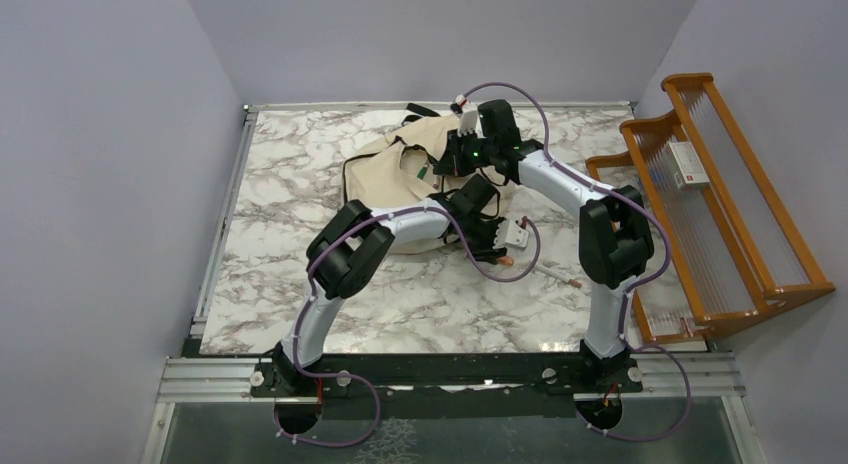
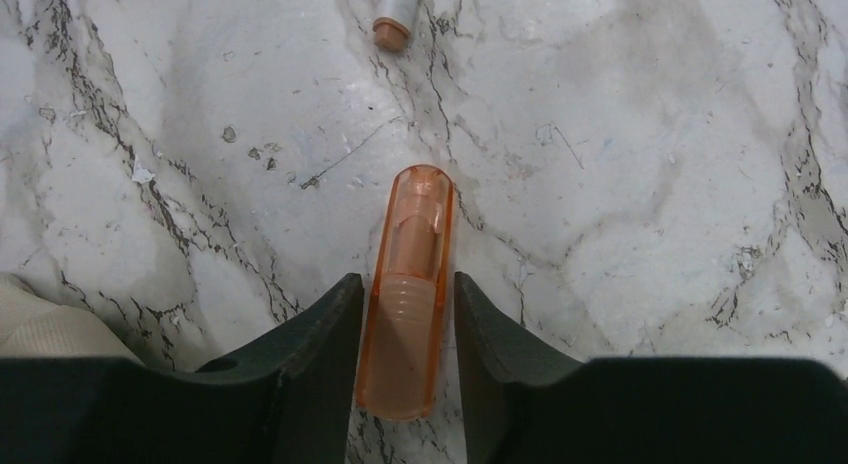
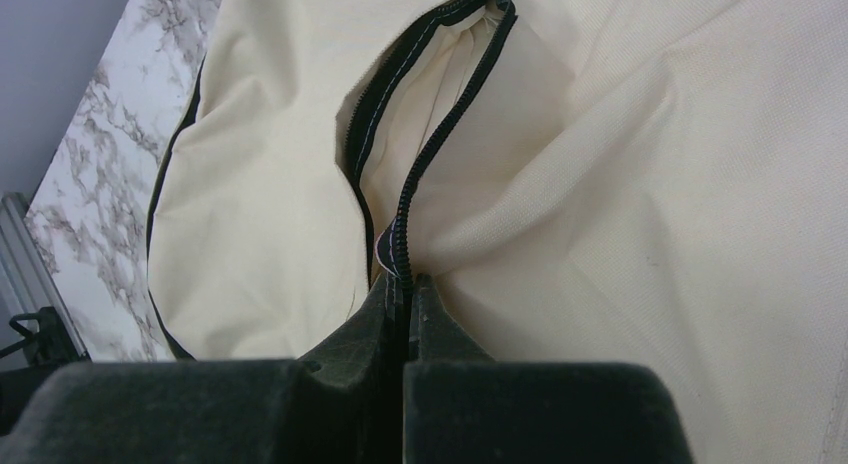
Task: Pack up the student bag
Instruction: Pick up the stationery from the center of the board.
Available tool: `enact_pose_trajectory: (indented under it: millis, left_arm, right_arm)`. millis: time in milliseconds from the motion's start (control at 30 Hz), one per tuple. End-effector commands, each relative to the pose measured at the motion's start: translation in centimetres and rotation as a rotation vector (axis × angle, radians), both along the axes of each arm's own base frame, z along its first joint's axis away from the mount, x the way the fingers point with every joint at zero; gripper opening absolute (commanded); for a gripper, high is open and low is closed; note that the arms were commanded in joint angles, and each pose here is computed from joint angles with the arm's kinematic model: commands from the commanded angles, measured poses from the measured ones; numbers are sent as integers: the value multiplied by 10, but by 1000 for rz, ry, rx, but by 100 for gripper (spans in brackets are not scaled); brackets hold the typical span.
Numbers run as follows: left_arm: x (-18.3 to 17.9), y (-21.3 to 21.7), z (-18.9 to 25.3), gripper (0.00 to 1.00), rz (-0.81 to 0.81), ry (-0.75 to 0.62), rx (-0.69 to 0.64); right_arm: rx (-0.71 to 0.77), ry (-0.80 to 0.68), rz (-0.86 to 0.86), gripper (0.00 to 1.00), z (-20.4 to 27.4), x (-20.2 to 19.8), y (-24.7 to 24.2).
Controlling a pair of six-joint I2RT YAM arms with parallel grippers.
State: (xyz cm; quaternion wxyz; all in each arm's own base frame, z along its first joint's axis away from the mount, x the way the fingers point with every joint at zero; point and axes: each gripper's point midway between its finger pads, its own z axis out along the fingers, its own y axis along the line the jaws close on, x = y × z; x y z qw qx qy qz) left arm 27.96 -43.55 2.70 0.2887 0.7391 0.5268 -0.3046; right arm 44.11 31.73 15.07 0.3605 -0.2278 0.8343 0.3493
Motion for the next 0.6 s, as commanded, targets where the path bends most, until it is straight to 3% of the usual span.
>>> enact_pose_trajectory:
  millis: [0, 167, 267, 433, 567]
  left_arm:
    - [-14, 32, -44, 33, -3, 1, 182]
    - [-28, 40, -38, 16, -14, 21, 178]
    - [-35, 40, -22, 0, 0, 46, 146]
    - [-48, 24, 39, 0, 48, 107, -25]
    - [-46, 31, 76, 0, 179, 93, -124]
  right_arm:
    - [9, -27, 13, 0, 13, -1, -3]
    - [12, -29, 15, 1, 15, -1, -2]
    - [10, -31, 14, 1, 15, -1, -3]
    - [18, -30, 11, 1, 17, -5, -4]
    - [19, -29, 2, 1, 16, -10, -7]
